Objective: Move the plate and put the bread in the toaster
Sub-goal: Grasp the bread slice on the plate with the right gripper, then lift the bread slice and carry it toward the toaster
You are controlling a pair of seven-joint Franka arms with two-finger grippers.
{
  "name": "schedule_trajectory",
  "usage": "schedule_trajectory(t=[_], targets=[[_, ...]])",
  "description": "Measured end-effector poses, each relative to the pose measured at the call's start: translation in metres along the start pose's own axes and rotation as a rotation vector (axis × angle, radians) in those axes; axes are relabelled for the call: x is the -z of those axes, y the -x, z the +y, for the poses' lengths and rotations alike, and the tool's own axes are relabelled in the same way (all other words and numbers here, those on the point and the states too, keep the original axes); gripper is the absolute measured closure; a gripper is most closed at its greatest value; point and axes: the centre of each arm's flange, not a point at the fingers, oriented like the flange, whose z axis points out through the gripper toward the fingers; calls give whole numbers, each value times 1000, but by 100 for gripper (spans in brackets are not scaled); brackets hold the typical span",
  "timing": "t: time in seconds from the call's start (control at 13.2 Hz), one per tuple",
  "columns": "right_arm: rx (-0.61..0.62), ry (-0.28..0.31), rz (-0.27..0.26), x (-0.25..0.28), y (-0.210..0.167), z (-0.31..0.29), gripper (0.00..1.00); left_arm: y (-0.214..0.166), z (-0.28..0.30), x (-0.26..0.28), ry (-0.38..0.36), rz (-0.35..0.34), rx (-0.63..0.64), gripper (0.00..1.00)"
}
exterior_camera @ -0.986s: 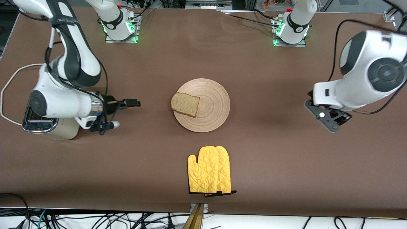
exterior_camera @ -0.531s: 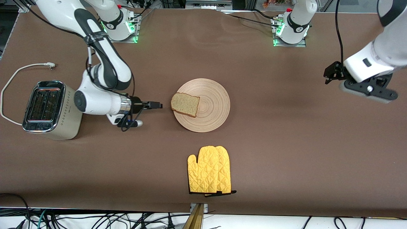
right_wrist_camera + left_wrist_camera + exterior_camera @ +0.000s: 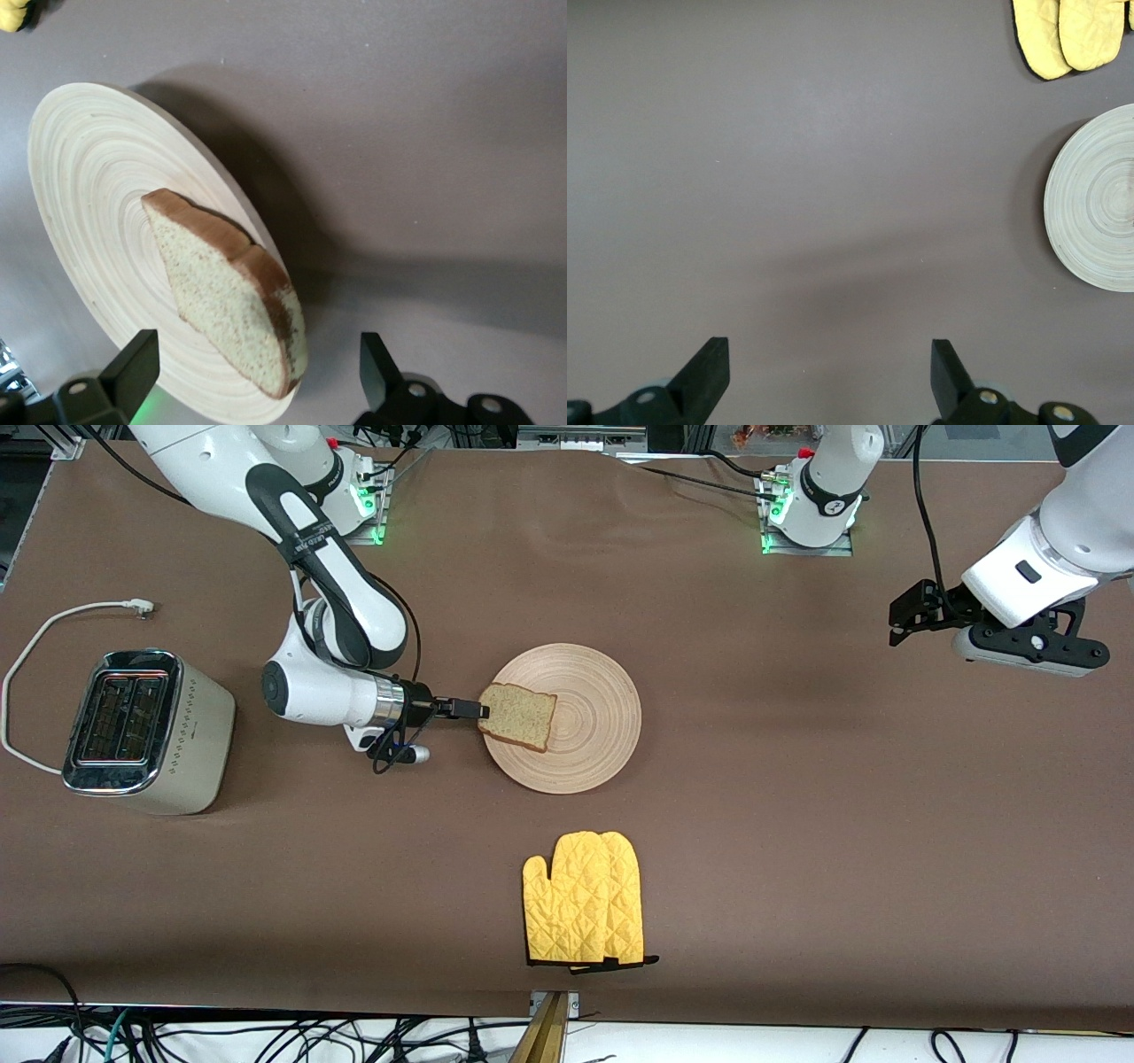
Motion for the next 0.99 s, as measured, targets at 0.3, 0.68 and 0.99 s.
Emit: schedule_trajectory(t=[0.3,0.68,0.99], targets=[[-7,-41,6,-32,9,14,0,0,-4,0,0,1,9,0],[-14,-62,1,-41,12,17,15,-1,-4,2,0,9,10,0],[-1,-67,15,-33,13,12,60,-1,-4,2,0,11,10,0]])
